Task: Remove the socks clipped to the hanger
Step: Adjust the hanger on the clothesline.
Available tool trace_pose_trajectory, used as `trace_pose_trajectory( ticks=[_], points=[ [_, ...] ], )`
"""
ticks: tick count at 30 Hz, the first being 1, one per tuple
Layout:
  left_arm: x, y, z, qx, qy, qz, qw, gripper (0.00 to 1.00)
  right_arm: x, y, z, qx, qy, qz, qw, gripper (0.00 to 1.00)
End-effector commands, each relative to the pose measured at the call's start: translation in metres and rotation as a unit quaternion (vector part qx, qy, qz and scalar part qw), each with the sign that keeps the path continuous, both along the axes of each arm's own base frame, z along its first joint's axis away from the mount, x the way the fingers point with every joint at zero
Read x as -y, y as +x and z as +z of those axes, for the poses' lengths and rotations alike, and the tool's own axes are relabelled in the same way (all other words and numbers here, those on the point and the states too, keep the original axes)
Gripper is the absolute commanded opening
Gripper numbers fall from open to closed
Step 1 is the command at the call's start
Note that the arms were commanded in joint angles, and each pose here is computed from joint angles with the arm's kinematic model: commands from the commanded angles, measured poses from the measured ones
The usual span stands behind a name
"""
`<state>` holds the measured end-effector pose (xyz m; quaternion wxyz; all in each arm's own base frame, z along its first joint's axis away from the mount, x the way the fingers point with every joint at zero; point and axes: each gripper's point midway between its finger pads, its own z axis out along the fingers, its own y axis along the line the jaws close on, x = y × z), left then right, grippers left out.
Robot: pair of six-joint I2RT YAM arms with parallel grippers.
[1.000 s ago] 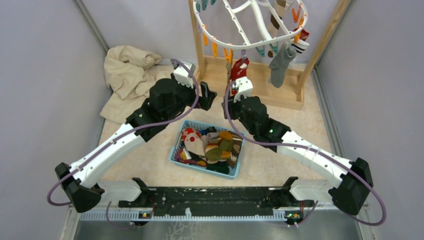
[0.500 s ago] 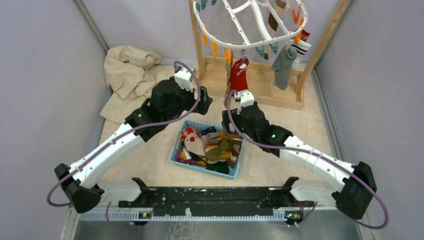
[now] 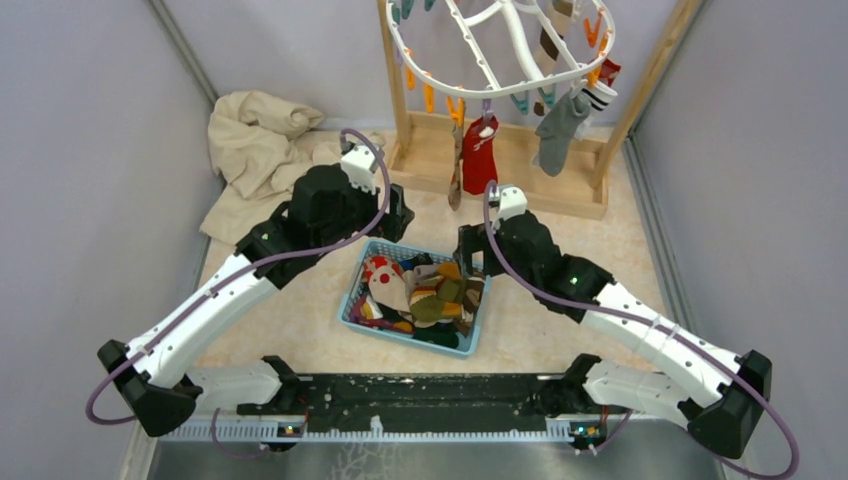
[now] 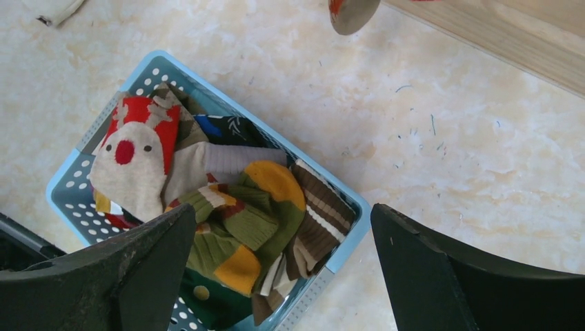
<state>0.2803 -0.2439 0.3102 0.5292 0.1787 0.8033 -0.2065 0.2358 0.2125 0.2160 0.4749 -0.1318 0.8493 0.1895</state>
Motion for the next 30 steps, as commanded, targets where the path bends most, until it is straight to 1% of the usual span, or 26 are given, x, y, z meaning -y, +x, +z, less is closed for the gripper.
trace_pose_trajectory(
  ticks=[1,7,11,16,21,26,30],
  points=[
    [0.002,-0.008,0.001,-0.021,-0.013,-0.010,1.000,0.99,-0.005,-0.001,0.024,0.026,0.017,0.014,0.999,0.98],
    [-0.005,-0.015,-0.006,-0.028,-0.016,-0.005,0.999,0.99,-0.014,0.000,0.033,0.023,0.030,0.023,0.999,0.98],
    [-0.014,-0.020,0.000,-0.025,-0.038,0.016,0.999,0.99,-0.017,-0.003,0.042,0.020,0.038,0.033,0.999,0.98],
    [-0.020,-0.028,0.005,-0.019,-0.056,0.015,0.998,0.99,-0.021,-0.001,0.043,0.015,0.030,0.037,0.999,0.98],
    [-0.015,-0.029,0.001,-0.022,-0.048,-0.002,0.999,0.99,-0.012,-0.001,0.040,0.011,0.020,0.019,1.000,0.98],
    [-0.003,-0.020,-0.002,-0.026,-0.043,-0.010,0.999,0.99,0.002,-0.008,0.041,0.002,-0.011,0.016,1.000,0.99],
    [0.008,-0.016,-0.003,-0.028,-0.047,-0.024,0.998,0.99,0.012,-0.013,0.039,-0.005,0.004,-0.009,1.000,0.98]
  ],
)
